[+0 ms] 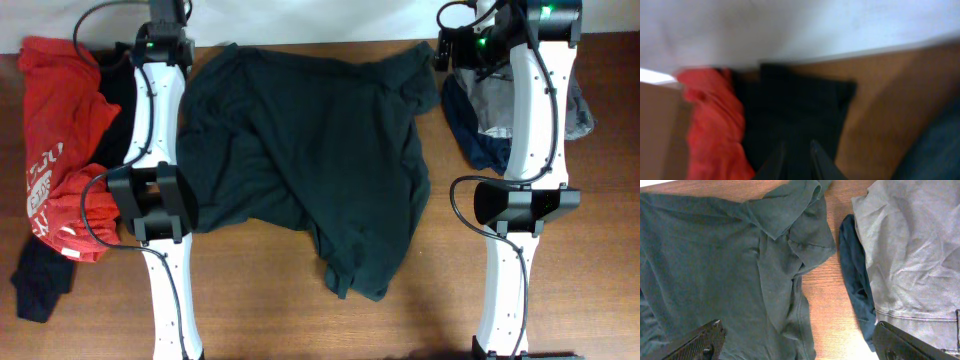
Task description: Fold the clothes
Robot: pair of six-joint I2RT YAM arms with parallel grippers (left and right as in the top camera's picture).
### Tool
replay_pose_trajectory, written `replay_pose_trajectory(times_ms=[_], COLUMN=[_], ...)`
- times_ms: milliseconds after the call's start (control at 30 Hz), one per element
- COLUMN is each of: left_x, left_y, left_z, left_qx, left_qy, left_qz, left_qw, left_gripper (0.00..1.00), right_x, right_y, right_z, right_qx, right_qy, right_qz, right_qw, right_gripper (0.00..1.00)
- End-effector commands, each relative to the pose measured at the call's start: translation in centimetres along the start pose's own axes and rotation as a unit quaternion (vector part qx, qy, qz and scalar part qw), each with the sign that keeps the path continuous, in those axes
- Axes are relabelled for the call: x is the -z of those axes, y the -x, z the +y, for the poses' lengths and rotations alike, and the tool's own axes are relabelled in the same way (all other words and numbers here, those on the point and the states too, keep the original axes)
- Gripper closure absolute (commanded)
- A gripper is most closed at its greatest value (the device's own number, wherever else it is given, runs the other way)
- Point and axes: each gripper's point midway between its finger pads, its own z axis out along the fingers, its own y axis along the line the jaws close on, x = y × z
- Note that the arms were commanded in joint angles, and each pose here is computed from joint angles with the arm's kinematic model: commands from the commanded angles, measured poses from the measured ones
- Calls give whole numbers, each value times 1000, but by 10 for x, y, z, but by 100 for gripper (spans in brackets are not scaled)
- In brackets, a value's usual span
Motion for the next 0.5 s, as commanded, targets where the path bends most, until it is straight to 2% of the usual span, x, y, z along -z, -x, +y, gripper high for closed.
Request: replay_pose_trajectory(times_ms=[0, 100, 267, 467], left_x=[5, 14, 35, 26], left_y=[4, 11, 33, 44], left_z=[-50, -76, -116, -149], left_qx=[-39, -59, -113, -118], left_qy=[-103, -148, -157, -148], left_qz=[-16, -34, -76, -109], left_qw=[994, 987, 978, 976], left_gripper=[83, 83, 83, 83], right_x=[2, 2, 2, 2], right_y=[1, 0, 0, -4], right_z=[2, 4, 4, 3], right_qx=[1, 10, 13, 12], right_qy=[5, 4, 3, 3], right_qz=[-3, -2, -2, 7], right_qw=[1000, 1000, 1000, 1000], right_gripper=[1, 2, 1, 1])
